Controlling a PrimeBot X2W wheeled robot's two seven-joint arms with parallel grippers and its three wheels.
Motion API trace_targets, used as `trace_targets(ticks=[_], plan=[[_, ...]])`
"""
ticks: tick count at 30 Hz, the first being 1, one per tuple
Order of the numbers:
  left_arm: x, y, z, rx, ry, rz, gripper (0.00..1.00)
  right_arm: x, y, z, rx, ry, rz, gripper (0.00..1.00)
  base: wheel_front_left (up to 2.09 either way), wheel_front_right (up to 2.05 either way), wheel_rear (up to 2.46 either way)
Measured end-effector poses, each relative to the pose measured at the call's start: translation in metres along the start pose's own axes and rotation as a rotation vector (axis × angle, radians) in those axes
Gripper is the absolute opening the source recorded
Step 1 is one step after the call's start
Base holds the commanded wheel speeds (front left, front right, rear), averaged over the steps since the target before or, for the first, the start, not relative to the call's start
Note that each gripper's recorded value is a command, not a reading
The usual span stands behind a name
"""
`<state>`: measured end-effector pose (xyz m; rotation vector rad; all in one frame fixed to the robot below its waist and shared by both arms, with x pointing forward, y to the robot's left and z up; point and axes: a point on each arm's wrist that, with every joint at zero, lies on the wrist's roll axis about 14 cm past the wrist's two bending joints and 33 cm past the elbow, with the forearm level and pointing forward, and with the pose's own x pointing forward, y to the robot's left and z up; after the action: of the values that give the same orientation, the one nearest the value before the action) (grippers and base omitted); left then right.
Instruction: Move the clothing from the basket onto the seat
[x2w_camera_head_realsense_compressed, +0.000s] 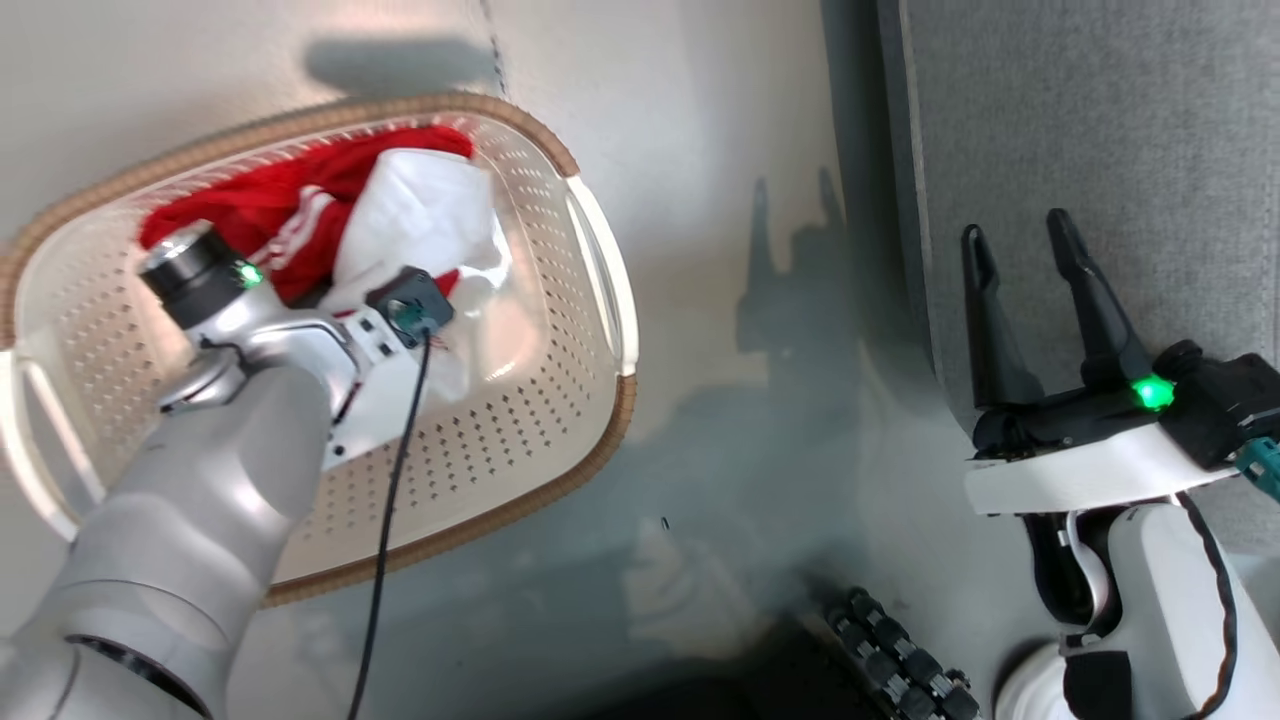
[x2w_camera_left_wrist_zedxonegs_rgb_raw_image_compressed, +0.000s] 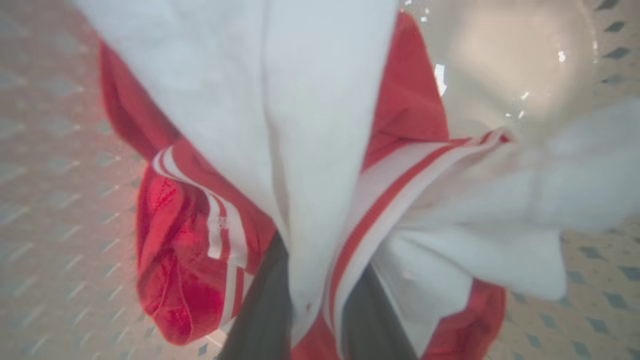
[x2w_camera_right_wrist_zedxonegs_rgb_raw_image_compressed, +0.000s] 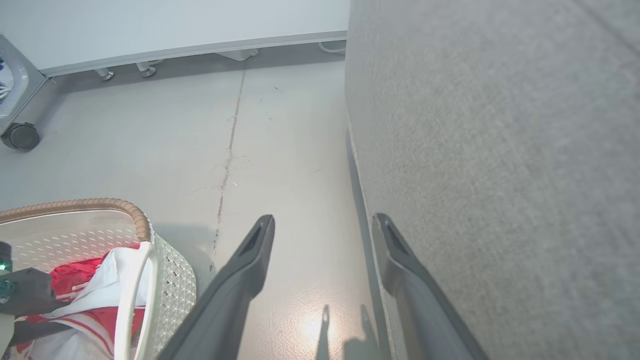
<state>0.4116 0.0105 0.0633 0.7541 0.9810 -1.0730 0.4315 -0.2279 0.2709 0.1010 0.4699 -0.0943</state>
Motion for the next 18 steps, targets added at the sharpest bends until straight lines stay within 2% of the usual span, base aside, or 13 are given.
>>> trace_targets(ticks=[12,18], plan=[[-0.071,0.0,0.05,-0.021,-0.194,0.078,0.0,-0.018,-0.002,0.057,-0.022,-0.129,0.008,1.0,0.0,0.0,0.0],[-0.124,0.01,0.067,-0.162,-0.31,0.184,0.0,-0.039,0.007,0.095,-0.015,-0.226,0.044,1.0,0.0,0.0,0.0]])
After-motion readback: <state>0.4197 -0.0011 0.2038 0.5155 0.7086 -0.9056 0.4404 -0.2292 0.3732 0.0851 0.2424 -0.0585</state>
